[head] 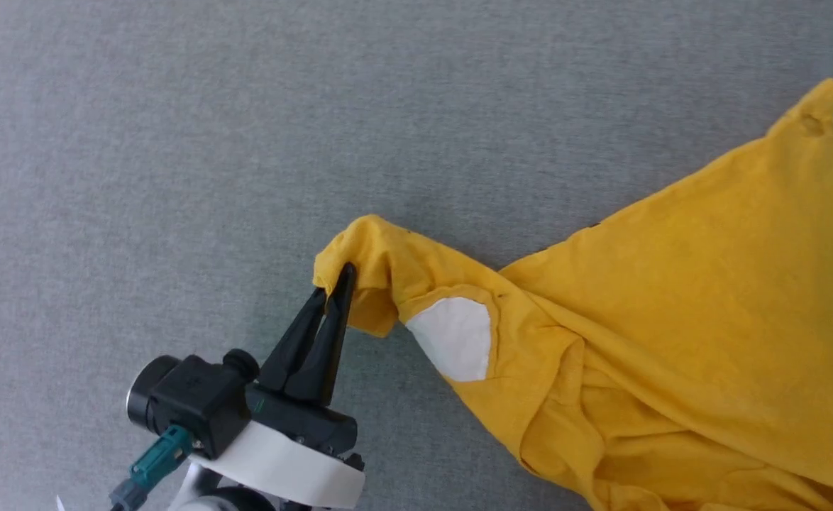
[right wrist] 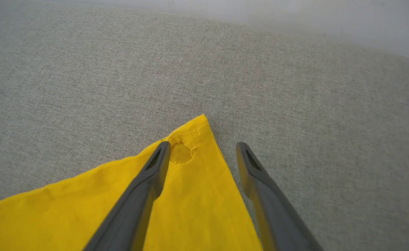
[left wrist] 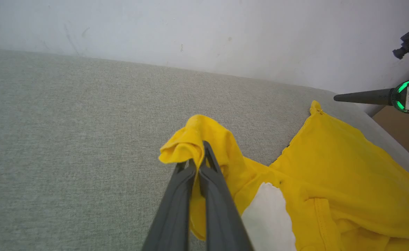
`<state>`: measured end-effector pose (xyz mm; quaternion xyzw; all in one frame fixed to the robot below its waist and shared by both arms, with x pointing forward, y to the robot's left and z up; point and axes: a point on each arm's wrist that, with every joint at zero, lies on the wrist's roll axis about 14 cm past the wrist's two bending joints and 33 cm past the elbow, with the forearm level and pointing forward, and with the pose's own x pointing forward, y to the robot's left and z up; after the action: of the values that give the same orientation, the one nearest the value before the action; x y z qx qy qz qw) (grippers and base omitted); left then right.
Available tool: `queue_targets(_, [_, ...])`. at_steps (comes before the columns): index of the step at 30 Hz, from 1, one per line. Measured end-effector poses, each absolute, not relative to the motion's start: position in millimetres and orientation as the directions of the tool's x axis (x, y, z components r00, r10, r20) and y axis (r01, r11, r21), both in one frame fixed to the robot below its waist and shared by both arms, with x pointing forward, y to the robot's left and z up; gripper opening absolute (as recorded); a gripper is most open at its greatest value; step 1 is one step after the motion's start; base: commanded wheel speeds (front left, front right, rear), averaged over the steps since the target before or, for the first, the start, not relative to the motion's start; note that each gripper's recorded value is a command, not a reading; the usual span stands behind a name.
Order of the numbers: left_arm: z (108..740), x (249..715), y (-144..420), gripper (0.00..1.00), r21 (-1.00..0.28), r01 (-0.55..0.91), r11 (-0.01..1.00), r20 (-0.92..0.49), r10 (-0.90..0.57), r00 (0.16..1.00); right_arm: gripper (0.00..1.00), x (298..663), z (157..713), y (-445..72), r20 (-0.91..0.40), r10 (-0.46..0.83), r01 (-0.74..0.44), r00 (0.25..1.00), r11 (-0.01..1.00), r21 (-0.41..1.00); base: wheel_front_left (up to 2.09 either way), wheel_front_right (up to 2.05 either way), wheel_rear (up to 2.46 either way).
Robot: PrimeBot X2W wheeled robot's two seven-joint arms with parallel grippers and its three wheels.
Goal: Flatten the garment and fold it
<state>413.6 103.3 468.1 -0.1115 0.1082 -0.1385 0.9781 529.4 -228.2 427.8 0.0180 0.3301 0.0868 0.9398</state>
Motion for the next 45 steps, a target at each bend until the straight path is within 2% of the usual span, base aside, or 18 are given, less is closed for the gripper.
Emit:
queue_targets(9, [454.3,414.4,112.7,0.00,-0.243,0.207,0.948,-0.217,-0.261,0.941,1.00,531.7,373.7,-219.4,-0.725,0.192,-0.184,0.662,0.979,0.092,0.00,0.00,0.00])
queue_targets(10, [452.8,414.2,113.8,0.00,-0.241,0.203,0.949,-0.222,-0.258,0.940,0.74,532.2,371.8,-219.0,-0.728,0.195,-0.186,0.657,0.978,0.095,0.00,0.00,0.00])
queue_targets(11, [451.5,414.2,114.5,0.00,-0.240,0.201,0.950,-0.226,-0.255,0.940,0.26,532.9,370.8,-219.2,-0.731,0.197,-0.188,0.654,0.978,0.095,0.00,0.00,0.00])
queue_targets(12, [450.6,414.2,114.6,0.00,-0.239,0.200,0.950,-0.228,-0.255,0.940,0.00,533.0,370.3,-220.3,-0.733,0.194,-0.189,0.652,0.978,0.090,0.00,0.00,0.00])
queue_targets(18, [452.1,415.9,116.1,0.00,-0.242,0.197,0.950,-0.222,-0.251,0.942,0.00,530.2,373.4,-225.6,-0.726,0.183,-0.180,0.663,0.980,0.083,0.00,0.00,0.00])
queue_targets(24, [470.7,425.2,121.3,0.00,-0.215,0.223,0.951,-0.139,-0.256,0.957,0.00,533.5,397.7,-223.3,-0.625,0.200,-0.157,0.754,0.980,0.125,0.00,0.00,0.00])
queue_targets(28, [507.3,445.6,126.4,0.00,-0.120,0.272,0.955,0.007,-0.274,0.962,0.00,540.8,436.3,-217.6,-0.483,0.216,-0.153,0.849,0.974,0.166,0.00,0.00,0.00])
queue_targets(33, [561.5,468.2,125.2,0.00,0.081,0.355,0.931,0.162,-0.364,0.917,0.00,548.8,502.2,-210.2,-0.282,0.227,-0.184,0.932,0.968,0.171,0.00,0.00,0.00])
queue_targets(39, [655.0,486.5,116.6,0.00,0.309,0.381,0.871,0.333,-0.474,0.815,0.00,551.4,600.5,-208.2,-0.042,0.222,-0.214,0.974,0.965,0.149,0.00,0.00,0.00])
queue_targets(45, [736.0,505.2,109.9,0.00,0.442,0.364,0.820,0.370,-0.536,0.758,0.00,546.3,697.6,-211.9,0.132,0.203,-0.216,0.970,0.972,0.095,0.00,0.00,0.00])
